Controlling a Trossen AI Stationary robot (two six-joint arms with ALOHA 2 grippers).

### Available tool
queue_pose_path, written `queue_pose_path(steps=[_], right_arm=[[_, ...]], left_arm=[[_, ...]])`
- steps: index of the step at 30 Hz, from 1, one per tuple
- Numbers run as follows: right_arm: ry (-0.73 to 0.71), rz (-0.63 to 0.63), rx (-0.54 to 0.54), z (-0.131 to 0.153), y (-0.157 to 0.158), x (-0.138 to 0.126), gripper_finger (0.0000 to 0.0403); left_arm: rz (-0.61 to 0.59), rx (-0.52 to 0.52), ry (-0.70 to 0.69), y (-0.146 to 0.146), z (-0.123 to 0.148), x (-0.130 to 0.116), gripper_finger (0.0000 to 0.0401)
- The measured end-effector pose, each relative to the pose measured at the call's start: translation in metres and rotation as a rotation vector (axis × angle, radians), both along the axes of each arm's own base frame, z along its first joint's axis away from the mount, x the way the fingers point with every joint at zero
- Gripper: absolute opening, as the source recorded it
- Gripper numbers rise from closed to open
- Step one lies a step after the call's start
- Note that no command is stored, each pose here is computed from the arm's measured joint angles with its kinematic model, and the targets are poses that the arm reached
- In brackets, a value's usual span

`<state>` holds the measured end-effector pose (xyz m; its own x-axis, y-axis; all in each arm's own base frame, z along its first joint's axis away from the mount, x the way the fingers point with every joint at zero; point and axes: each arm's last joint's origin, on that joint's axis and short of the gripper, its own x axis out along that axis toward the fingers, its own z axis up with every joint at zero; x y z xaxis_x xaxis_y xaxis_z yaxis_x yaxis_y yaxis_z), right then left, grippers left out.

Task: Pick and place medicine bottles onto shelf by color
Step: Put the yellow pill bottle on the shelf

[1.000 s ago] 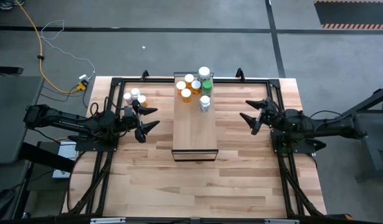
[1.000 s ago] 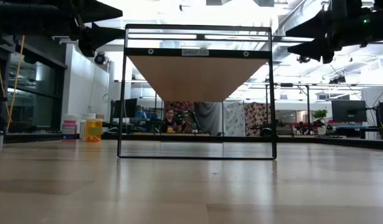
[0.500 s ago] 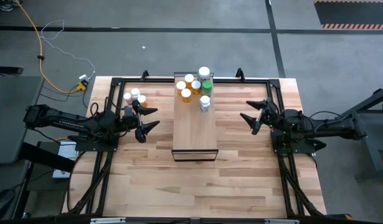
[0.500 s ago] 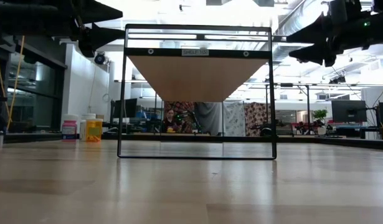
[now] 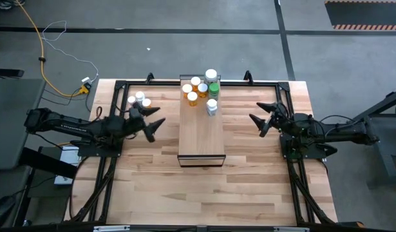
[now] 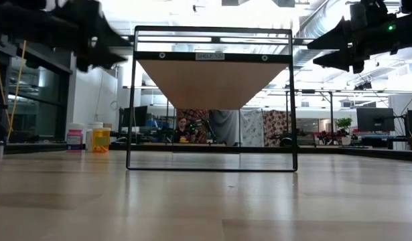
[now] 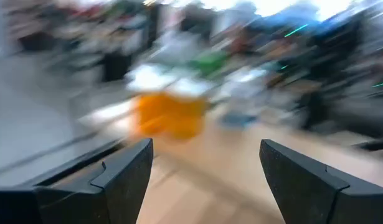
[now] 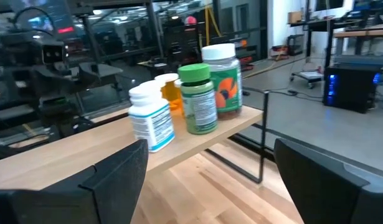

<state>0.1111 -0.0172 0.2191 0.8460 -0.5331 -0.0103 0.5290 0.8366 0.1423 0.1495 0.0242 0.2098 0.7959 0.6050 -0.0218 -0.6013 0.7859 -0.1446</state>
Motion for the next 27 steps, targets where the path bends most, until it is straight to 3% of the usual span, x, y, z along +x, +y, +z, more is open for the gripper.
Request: queue_pose_path(steps=[5,13,18,27], right_arm=[[-0.004,-0.011,0.005,0.000,0.000,0.000,0.0337],[-0.029,-0.012,0.045,0.000,0.000,0.000,0.0337],[-0.026,-0.012,0.045,0.000,0.000,0.000,0.0337],[-0.019,-0.012,0.035,0.000,0.000,0.000,0.0337]], left_arm=[[0.276,-0.172,0.215,0.010,0.001,-0.001,0.0284],[0.557,-0.448,0.443,0.047,-0.012,-0.004,0.0284],[0.640,-0.539,0.577,0.077,-0.025,-0.006,0.0284],[0.666,-0.563,0.570,0.108,-0.035,-0.004,0.0284]])
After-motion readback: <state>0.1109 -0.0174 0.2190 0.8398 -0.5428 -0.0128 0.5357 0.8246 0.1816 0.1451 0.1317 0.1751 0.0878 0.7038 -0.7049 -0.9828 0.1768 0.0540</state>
